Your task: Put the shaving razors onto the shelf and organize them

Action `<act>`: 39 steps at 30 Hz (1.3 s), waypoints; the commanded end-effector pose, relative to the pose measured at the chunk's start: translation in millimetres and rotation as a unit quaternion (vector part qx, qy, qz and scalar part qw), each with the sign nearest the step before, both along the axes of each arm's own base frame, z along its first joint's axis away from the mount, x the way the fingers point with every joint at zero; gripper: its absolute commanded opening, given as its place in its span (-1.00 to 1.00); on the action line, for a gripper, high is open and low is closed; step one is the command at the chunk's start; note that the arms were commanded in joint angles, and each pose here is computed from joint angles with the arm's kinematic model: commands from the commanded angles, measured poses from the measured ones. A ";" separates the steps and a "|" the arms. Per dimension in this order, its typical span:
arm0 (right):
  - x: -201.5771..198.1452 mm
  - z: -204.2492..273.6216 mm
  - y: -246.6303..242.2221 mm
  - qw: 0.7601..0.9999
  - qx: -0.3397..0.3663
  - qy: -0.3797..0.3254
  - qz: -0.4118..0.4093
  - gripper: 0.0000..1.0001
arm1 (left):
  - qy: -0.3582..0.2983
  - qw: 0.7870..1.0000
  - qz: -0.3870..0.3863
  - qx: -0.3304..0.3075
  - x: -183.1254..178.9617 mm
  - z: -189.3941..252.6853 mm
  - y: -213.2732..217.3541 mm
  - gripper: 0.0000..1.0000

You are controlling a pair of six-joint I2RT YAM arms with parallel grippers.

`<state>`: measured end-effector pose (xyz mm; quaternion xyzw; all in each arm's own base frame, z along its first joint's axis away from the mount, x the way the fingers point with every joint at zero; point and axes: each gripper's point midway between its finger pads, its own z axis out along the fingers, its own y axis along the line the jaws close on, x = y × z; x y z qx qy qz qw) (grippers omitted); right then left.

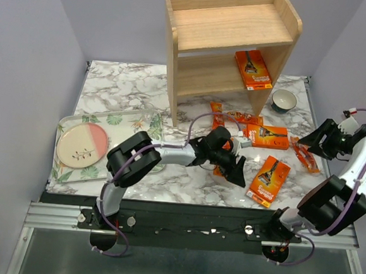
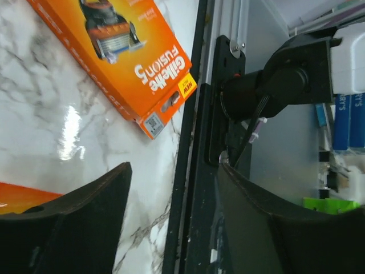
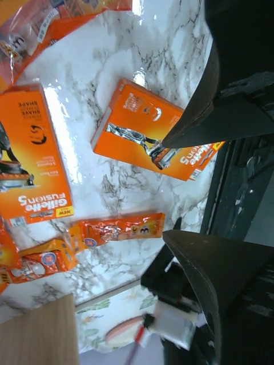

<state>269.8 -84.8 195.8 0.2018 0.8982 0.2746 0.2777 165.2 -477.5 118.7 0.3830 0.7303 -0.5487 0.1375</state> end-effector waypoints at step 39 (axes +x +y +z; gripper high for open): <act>-14.4 42.5 99.7 0.986 0.074 -0.132 0.067 0.33 | 0.158 0.976 0.119 -0.085 5.5 -7.2 -35.3 -1.00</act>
